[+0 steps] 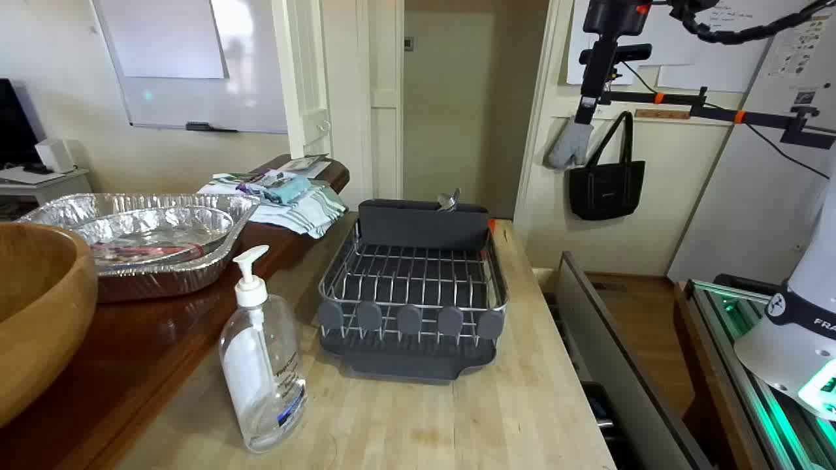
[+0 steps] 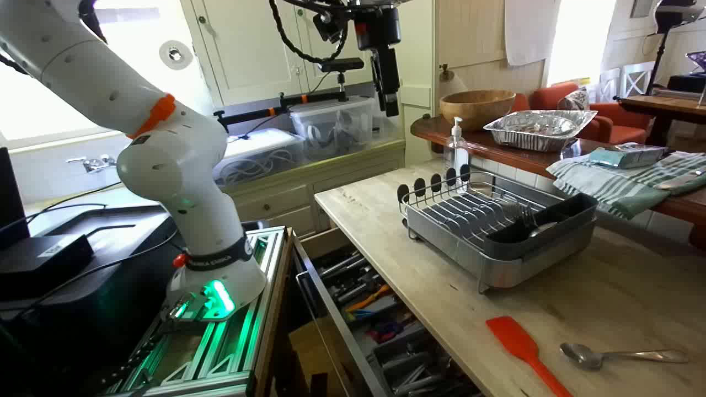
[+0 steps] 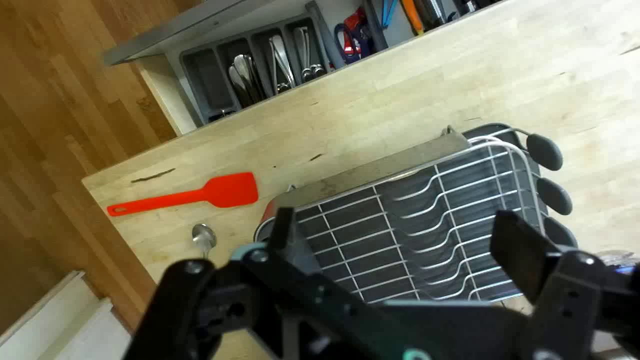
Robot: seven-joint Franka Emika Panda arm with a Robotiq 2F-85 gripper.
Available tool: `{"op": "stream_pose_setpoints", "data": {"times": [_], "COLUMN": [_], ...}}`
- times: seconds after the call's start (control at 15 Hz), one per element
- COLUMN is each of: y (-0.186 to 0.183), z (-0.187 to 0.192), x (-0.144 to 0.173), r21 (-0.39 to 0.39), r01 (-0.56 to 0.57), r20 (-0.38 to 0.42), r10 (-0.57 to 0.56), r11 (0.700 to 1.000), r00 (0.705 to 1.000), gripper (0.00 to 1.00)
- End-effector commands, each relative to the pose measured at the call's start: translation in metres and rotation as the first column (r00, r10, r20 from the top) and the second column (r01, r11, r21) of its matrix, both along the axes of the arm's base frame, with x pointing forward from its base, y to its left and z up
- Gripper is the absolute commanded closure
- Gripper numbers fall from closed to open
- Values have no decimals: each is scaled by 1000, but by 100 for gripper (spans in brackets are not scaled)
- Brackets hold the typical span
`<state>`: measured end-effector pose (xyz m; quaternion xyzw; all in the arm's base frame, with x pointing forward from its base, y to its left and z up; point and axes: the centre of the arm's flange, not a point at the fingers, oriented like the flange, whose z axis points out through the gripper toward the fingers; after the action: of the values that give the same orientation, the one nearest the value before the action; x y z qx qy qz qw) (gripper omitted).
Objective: Put the spoon in the tray
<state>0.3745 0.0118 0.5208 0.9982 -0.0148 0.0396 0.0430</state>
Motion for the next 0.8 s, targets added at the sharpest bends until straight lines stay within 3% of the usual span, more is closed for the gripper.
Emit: {"op": "stream_pose_setpoints", "data": {"times": [0.0,0.4,0.73], "y": [0,0,-62], "z": [0,0,-9], "x": [0,0,62], "r21": [0,0,108], "r01": [0,0,168], "r20": [0,0,-5], "r10": [0,0,-168], "r11": [1000,1000,980], "r00": [1000,1000,986], "gripper": [0,0,0]}}
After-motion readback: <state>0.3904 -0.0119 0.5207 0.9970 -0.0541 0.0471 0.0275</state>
